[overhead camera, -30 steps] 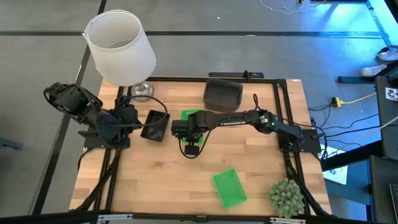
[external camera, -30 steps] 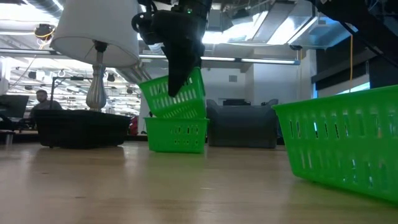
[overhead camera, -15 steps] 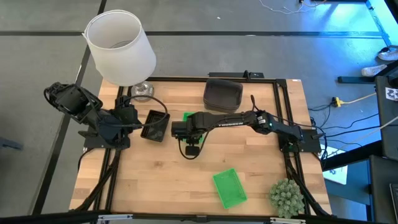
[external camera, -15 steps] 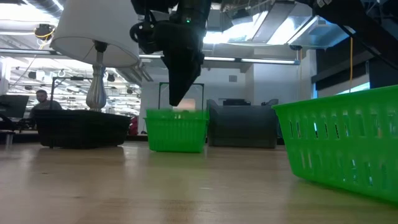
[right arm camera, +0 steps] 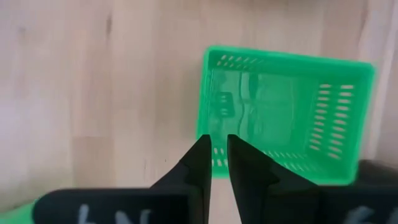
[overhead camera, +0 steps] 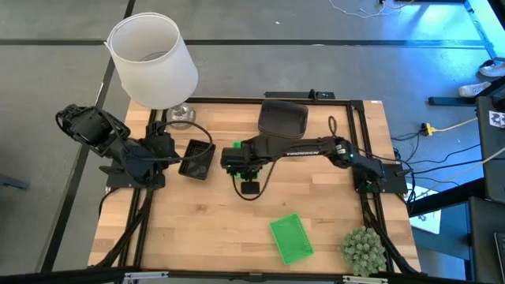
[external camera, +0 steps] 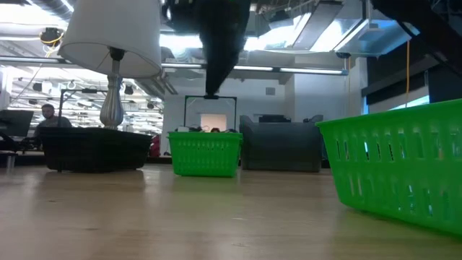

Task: Stack baskets by color
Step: Stack the bottom green bin on the top green bin

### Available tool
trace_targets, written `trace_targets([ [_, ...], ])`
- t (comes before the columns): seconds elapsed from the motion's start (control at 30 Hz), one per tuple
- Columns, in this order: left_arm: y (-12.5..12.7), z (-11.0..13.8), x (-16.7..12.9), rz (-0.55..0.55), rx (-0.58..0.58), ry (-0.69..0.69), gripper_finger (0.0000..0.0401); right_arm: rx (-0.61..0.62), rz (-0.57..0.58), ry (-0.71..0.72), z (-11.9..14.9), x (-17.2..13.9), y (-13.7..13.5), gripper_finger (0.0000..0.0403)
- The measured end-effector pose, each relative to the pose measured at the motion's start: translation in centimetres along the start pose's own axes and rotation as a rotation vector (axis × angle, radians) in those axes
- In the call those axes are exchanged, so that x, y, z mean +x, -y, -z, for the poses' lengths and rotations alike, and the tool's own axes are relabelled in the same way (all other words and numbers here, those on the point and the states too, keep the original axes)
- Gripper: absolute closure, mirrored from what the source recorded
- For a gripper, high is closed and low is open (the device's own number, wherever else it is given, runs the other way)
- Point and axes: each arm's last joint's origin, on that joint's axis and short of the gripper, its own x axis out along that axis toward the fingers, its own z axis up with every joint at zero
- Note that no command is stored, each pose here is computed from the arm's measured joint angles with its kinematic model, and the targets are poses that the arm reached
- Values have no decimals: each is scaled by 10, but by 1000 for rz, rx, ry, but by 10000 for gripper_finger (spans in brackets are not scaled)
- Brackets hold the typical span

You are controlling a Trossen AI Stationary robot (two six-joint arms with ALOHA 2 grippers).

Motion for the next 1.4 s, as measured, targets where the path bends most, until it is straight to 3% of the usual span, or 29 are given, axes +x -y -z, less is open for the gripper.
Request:
trace_targets([
  [0.43, 1, 0, 0, 4, 10, 1, 354, -146, -33, 51, 28, -84, -6, 350],
  [0.63, 5, 3, -3, 25, 35, 2, 354, -259, -270, 117, 40, -115, -11, 350],
  [0.83, 9, 5, -5, 19, 52, 26, 354, -299, -533, 224, 49, -145, -10, 350],
  [1.17, 15, 9, -10, 27, 27, 52, 354, -339, -561, 293, 66, -177, -8, 350],
  [1.4, 18, 12, -12, 44, 17, 53, 354, -386, -694, 321, 68, -179, -11, 350],
])
